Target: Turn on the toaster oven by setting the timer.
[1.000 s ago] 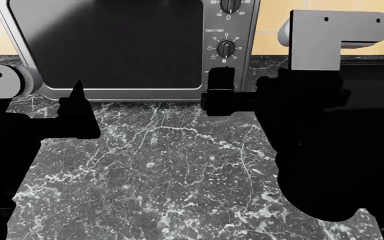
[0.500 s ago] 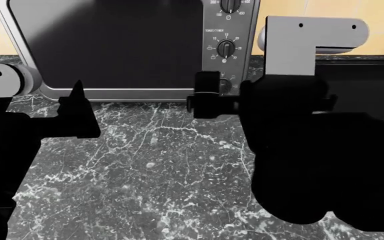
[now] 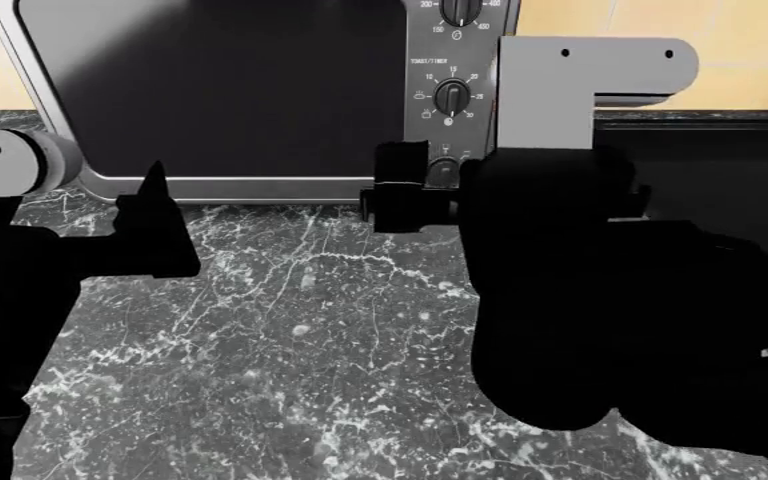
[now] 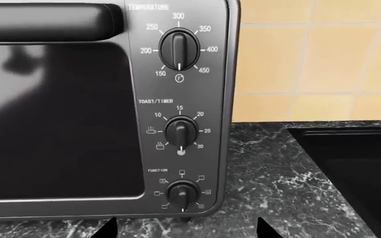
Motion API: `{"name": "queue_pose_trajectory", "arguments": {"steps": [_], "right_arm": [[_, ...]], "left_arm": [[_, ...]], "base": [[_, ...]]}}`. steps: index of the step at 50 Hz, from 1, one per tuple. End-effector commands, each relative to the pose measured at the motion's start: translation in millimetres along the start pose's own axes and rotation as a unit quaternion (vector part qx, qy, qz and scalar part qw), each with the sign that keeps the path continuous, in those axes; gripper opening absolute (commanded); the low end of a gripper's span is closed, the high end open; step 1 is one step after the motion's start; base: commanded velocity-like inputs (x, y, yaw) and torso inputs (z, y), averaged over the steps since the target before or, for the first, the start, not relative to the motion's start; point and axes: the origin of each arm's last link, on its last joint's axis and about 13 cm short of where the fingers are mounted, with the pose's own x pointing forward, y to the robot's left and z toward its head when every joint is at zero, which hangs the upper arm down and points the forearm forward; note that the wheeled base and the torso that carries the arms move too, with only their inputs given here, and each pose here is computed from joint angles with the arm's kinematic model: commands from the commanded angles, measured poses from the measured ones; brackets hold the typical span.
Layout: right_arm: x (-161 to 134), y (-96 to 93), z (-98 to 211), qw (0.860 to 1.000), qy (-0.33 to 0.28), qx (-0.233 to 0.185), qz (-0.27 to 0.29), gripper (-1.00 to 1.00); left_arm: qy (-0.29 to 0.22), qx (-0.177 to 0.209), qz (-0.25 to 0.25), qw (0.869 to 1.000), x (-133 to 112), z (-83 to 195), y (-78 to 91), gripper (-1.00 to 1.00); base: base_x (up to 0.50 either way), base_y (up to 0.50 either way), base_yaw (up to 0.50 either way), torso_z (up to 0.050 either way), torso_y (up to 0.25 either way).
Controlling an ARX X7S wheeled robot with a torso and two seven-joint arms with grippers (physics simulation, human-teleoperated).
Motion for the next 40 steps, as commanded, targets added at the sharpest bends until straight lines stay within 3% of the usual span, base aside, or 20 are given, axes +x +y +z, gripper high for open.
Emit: {"name": "queue_pose_trajectory", "arguments": {"steps": [1,40], "right_arm": [[7,5.1,-3,1.0,0.002,-0.011,0.001,1.0],[30,12.1,-8,0.999,-0.009,-0.042,-0.006,1.0]], "left_arm": [[0.0,0.0,0.0,1.0,-1,0,0.3,1.0],[0.0,-0.002,0.002,1.0,0,1,0.4,1.0]], "base": [[0.0,0.0,0.0,0.0,0.0],[0.0,0.0,0.0,0.0,0.0]]}}
